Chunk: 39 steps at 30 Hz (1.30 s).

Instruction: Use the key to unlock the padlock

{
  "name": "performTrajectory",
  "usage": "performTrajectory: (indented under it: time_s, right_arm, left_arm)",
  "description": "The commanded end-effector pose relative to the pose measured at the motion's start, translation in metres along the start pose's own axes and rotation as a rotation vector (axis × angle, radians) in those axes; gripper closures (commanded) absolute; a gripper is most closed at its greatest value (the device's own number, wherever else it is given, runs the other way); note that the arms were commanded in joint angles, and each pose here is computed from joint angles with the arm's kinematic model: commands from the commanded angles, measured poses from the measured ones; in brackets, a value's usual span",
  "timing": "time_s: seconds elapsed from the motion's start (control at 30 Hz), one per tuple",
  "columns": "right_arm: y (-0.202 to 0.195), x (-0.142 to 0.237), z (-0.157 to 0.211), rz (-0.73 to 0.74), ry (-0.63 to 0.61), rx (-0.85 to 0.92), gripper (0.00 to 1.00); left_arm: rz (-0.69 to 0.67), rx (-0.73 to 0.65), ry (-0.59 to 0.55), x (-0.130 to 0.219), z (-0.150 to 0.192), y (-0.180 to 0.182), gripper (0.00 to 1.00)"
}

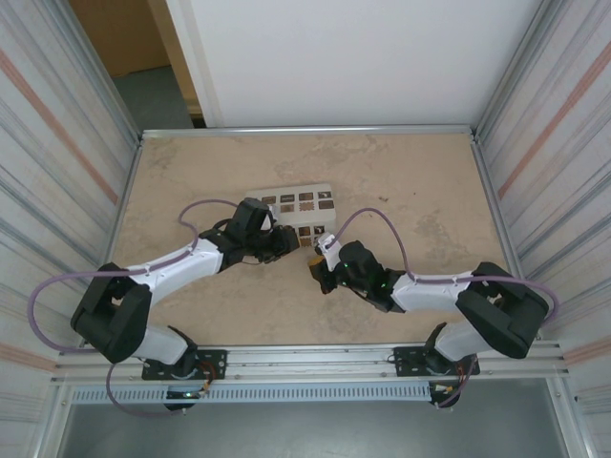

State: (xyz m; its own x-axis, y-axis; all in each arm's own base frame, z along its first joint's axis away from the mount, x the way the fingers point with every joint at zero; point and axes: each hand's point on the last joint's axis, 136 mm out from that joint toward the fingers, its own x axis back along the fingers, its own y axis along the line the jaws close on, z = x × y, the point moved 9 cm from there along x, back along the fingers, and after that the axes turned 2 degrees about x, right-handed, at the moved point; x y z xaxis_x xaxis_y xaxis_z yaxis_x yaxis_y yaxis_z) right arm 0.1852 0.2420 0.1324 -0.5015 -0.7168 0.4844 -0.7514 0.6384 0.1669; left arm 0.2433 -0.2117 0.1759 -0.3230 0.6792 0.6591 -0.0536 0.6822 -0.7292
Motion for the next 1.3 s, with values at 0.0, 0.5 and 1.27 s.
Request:
performTrajectory:
  time_s: [0.0,0.5,1.27]
  right_arm:
    - [0.003,-0.005,-0.014,-0.004,-0.058,0.022,1.00]
    - [0.001,-0.013,-0.024,0.017,-0.092,0.021,1.00]
    - [-0.003,-0.016,-0.033,0.052,-0.128,0.014,1.00]
  left_arm:
    - [0.083,-0.019,-0.010,0.012,-0.001,-0.019,0.87]
    - [0.071,-0.016,-0.011,0.010,0.000,-0.016,0.87]
    - [0.066,-0.009,-0.010,0.009,0.002,-0.012,0.86]
